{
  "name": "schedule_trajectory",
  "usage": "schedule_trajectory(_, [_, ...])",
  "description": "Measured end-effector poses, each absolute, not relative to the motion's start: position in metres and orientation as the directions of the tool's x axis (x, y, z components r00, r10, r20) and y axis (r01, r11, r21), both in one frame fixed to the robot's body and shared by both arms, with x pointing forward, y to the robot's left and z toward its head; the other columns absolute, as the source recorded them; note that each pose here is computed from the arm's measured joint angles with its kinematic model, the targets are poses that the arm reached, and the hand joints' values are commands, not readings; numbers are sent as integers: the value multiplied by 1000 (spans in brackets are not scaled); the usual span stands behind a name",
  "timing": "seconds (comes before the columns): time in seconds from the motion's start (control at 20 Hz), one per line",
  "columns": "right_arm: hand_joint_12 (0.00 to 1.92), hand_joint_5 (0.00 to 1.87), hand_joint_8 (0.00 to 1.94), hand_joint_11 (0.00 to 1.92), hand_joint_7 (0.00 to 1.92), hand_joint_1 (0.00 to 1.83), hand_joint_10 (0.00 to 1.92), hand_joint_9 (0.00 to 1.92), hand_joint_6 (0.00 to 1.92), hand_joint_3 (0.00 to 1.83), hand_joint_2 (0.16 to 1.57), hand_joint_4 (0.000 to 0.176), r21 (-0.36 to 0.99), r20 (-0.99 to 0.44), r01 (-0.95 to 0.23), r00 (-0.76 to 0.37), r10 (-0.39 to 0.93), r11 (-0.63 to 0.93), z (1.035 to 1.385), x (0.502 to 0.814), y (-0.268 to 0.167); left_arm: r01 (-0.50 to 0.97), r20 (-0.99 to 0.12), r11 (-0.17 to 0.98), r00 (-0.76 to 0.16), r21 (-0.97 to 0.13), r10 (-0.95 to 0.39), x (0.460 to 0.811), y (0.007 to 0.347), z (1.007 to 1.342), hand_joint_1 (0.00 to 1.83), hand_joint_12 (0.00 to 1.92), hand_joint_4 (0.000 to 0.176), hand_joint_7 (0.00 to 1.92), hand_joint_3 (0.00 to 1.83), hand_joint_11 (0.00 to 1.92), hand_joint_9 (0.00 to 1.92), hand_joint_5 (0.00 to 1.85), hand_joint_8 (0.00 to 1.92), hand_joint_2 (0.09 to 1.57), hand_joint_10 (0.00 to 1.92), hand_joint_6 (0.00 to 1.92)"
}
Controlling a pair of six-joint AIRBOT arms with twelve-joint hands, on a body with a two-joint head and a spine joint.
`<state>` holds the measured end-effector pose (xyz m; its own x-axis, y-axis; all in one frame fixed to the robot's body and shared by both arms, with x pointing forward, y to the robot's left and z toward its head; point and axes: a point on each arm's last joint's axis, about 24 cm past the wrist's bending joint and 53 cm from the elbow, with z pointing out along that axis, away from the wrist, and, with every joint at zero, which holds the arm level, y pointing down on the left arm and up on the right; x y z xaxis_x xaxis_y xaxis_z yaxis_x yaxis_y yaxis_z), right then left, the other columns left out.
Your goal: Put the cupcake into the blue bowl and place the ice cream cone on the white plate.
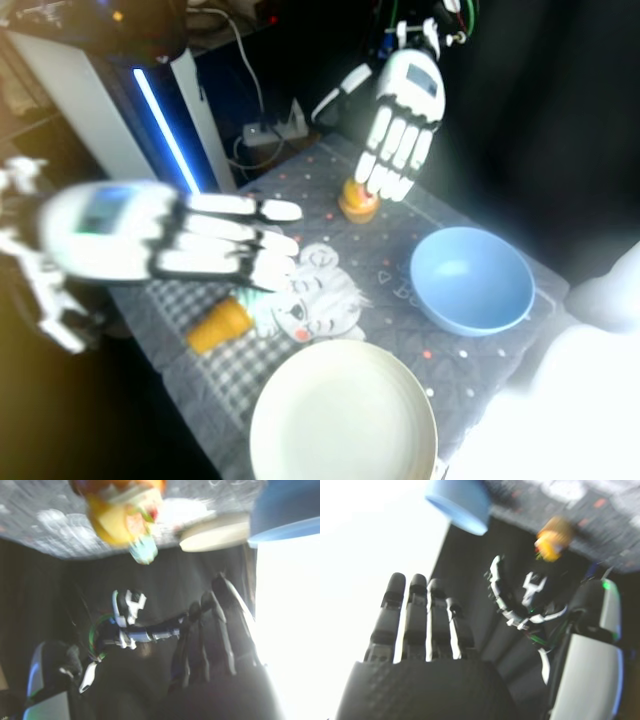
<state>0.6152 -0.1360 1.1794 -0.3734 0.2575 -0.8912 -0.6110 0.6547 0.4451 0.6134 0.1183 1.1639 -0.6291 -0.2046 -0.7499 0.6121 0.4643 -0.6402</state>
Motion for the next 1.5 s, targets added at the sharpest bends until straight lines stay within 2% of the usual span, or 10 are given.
schedule_trajectory(0.05, [454, 0, 3, 95, 267, 665, 2, 251, 0, 0, 632, 16, 462, -882, -600, -388, 268, 653, 1178, 618, -138, 615, -755, 472, -626, -632, -195, 615, 119, 1164, 655, 711, 0, 333, 0, 147, 399, 154, 2, 701, 5, 1])
schedule_trajectory(0.15, [438, 0, 9, 112, 289, 669, 4, 264, 0, 0, 607, 3, 497, -861, -575, -419, 288, 650, 1172, 625, -141, 599, -746, 485, -638, -636, -191, 619, 119, 1159, 662, 861, 0, 386, 0, 140, 453, 181, 3, 683, 7, 0])
schedule_trajectory(0.25, [429, 0, 0, 86, 258, 680, 0, 230, 0, 4, 636, 0, 500, -855, -564, -441, 273, 657, 1162, 625, -138, 598, -745, 495, -646, -630, -166, 618, 115, 1150, 642, 888, 0, 410, 0, 152, 491, 207, 8, 673, 18, 8])
schedule_trajectory(0.4, [601, 0, 4, 1, 229, 669, 2, 185, 0, 0, 651, 0, 504, -850, -564, -459, 259, 655, 1155, 623, -131, 592, -740, 501, -654, -631, -158, 619, 115, 1148, 672, 930, 0, 373, 0, 121, 473, 198, 0, 667, 3, 2])
schedule_trajectory(0.6, [622, 0, 4, 18, 213, 630, 10, 201, 0, 2, 672, 0, 521, -835, -546, -486, 259, 656, 1145, 621, -129, 570, -729, 532, -671, -626, -139, 624, 118, 1136, 702, 915, 0, 381, 0, 88, 475, 220, 6, 667, 3, 8])
schedule_trajectory(0.7, [522, 0, 0, 91, 230, 603, 0, 219, 0, 0, 703, 0, 535, -821, -531, -510, 257, 657, 1136, 619, -128, 571, -724, 533, -680, -624, -119, 621, 116, 1131, 755, 895, 0, 368, 0, 44, 425, 225, 2, 671, 0, 7])
schedule_trajectory(1.05, [461, 0, 0, 145, 254, 612, 2, 279, 0, 14, 739, 0, 569, -781, -472, -567, 263, 673, 1109, 616, -134, 565, -718, 542, -687, -622, -108, 622, 115, 1126, 737, 864, 0, 382, 3, 129, 433, 241, 0, 689, 0, 0])
schedule_trajectory(1.15, [404, 0, 0, 180, 263, 591, 2, 304, 0, 0, 736, 0, 572, -776, -463, -572, 264, 677, 1106, 617, -135, 565, -718, 543, -688, -621, -104, 623, 115, 1124, 719, 792, 0, 400, 0, 199, 469, 247, 1, 700, 3, 0])
schedule_trajectory(1.3, [521, 0, 0, 113, 276, 585, 0, 297, 0, 0, 720, 0, 580, -767, -444, -581, 273, 683, 1101, 617, -139, 560, -719, 552, -687, -617, -106, 626, 115, 1122, 702, 690, 0, 402, 0, 220, 454, 250, 0, 682, 0, 0])
schedule_trajectory(1.5, [539, 0, 3, 77, 252, 560, 2, 257, 0, 0, 710, 0, 584, -759, -429, -588, 277, 689, 1096, 619, -141, 557, -709, 542, -697, -629, -108, 625, 109, 1120, 704, 721, 0, 456, 0, 282, 516, 280, 16, 666, 20, 9])
